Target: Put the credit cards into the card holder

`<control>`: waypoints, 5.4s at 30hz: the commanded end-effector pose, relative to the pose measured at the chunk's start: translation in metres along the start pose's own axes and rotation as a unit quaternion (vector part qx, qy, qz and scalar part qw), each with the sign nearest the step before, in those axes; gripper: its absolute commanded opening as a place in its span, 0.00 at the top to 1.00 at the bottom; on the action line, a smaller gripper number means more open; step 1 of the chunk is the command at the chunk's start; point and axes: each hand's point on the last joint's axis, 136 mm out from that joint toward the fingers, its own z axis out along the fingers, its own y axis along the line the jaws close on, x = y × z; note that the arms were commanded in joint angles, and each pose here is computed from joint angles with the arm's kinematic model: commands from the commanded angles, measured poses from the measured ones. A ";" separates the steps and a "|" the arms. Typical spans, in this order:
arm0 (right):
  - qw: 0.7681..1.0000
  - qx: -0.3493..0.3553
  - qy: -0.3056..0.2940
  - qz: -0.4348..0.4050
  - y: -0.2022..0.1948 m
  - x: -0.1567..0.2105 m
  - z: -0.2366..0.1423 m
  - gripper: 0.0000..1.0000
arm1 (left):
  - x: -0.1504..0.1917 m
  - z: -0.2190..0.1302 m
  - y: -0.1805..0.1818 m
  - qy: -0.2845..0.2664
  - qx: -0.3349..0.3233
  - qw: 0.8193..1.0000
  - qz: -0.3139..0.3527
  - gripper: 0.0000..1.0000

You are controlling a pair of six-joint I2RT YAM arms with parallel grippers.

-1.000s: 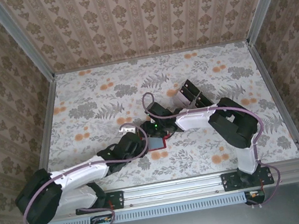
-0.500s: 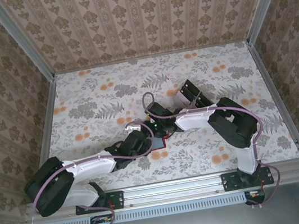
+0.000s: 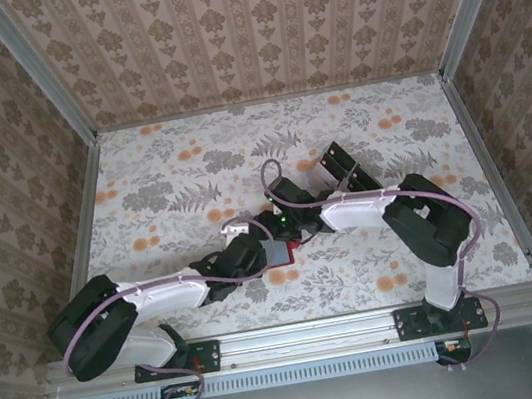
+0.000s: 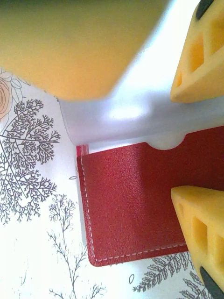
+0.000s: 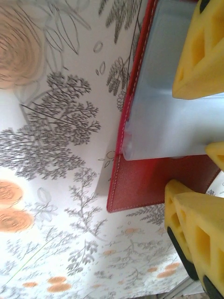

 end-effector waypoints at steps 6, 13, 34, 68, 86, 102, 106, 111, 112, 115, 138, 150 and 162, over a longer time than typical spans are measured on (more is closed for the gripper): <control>1.000 0.011 -0.016 0.005 -0.007 -0.005 -0.015 0.42 | 0.018 0.005 0.012 0.020 -0.021 1.000 -0.002 0.49; 1.000 0.015 -0.004 0.010 -0.014 0.000 -0.002 0.42 | 0.018 0.005 0.012 0.019 -0.019 1.000 -0.003 0.49; 1.000 -0.001 0.024 -0.008 0.005 0.011 0.012 0.43 | -0.007 -0.019 0.010 -0.019 -0.006 0.999 -0.025 0.31; 0.997 -0.004 0.072 -0.018 0.048 0.030 0.069 0.43 | -0.163 -0.200 0.059 -0.199 0.059 0.936 -0.286 0.02; 0.981 0.150 -0.062 -0.105 -0.031 -0.058 -0.137 0.43 | -0.239 -0.237 0.016 -0.137 0.099 0.890 -0.423 0.00; 0.933 0.332 -0.023 -0.136 -0.139 -0.045 -0.168 0.54 | -0.280 -0.255 -0.069 -0.155 0.186 0.906 -0.348 0.00; 0.930 0.339 -0.010 -0.138 -0.148 -0.042 -0.158 0.58 | -0.279 -0.250 -0.072 -0.150 0.189 0.905 -0.350 0.00; 0.927 0.346 0.002 -0.145 -0.155 -0.041 -0.147 0.59 | -0.281 -0.250 -0.077 -0.154 0.204 0.904 -0.343 0.00; 0.926 0.347 0.004 -0.147 -0.156 -0.041 -0.145 0.59 | -0.281 -0.249 -0.077 -0.153 0.200 0.906 -0.341 0.00; 0.925 0.349 0.008 -0.149 -0.157 -0.044 -0.140 0.59 | -0.281 -0.248 -0.078 -0.148 0.199 0.907 -0.342 0.00; 0.925 0.347 0.016 -0.156 -0.156 -0.050 -0.130 0.77 | -0.284 -0.253 -0.069 -0.163 0.209 0.904 -0.335 0.00; 0.928 0.338 0.027 -0.155 -0.155 -0.048 -0.125 0.84 | -0.281 -0.247 -0.063 -0.162 0.202 0.905 -0.337 0.00; 0.929 0.333 0.029 -0.157 -0.152 -0.049 -0.123 0.99 | -0.255 -0.208 -0.040 -0.133 0.159 0.911 -0.357 0.00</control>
